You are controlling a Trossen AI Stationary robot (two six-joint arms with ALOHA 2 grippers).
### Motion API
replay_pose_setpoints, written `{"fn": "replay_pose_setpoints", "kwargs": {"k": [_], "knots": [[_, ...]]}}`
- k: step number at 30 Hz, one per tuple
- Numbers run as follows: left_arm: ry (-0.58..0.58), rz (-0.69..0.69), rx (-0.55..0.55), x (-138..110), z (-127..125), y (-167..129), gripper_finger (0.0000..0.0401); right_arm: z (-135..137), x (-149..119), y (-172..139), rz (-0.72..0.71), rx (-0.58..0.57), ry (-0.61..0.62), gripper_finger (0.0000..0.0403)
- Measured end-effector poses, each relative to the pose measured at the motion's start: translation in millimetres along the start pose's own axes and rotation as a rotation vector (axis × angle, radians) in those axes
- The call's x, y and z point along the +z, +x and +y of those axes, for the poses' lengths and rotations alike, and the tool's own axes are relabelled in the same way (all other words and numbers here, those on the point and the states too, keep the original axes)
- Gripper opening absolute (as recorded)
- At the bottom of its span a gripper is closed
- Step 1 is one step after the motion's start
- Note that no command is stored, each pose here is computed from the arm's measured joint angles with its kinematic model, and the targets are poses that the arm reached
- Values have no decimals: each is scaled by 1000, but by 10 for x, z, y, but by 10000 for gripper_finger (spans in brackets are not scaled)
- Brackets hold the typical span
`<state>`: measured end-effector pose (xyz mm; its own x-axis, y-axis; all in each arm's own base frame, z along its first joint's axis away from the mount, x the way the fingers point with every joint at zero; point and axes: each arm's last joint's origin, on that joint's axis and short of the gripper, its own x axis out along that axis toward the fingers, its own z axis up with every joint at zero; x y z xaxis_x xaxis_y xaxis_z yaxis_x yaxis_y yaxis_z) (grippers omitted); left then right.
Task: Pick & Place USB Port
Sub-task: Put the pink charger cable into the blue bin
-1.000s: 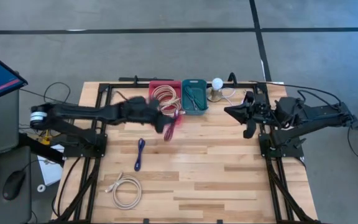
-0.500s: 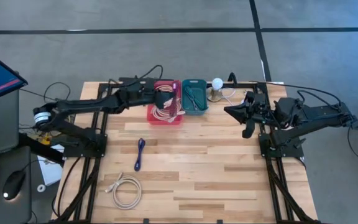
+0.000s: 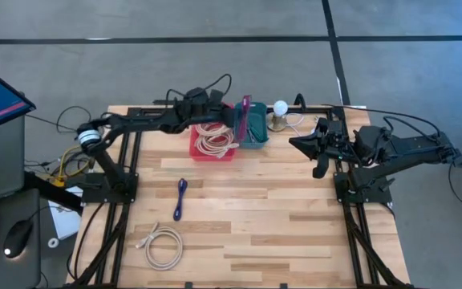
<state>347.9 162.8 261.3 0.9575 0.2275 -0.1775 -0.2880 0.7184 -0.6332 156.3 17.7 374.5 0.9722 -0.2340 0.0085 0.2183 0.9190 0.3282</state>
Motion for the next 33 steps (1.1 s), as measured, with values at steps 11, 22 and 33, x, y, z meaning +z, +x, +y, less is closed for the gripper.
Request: {"fn": "replay_pose_setpoints", "kwargs": {"k": [11, 22, 33], "knots": [[-33, 64, 79, -171, 326, 331, 11, -17, -20, 1, 12, -34, -11, 0], [39, -10, 244, -179, 542, 450, 11, -18, -19, 1, 10, -37, -10, 0], [81, 7, 272, -202, 601, 459, 12, -15, -15, 0, 7, -35, -7, 0]]}}
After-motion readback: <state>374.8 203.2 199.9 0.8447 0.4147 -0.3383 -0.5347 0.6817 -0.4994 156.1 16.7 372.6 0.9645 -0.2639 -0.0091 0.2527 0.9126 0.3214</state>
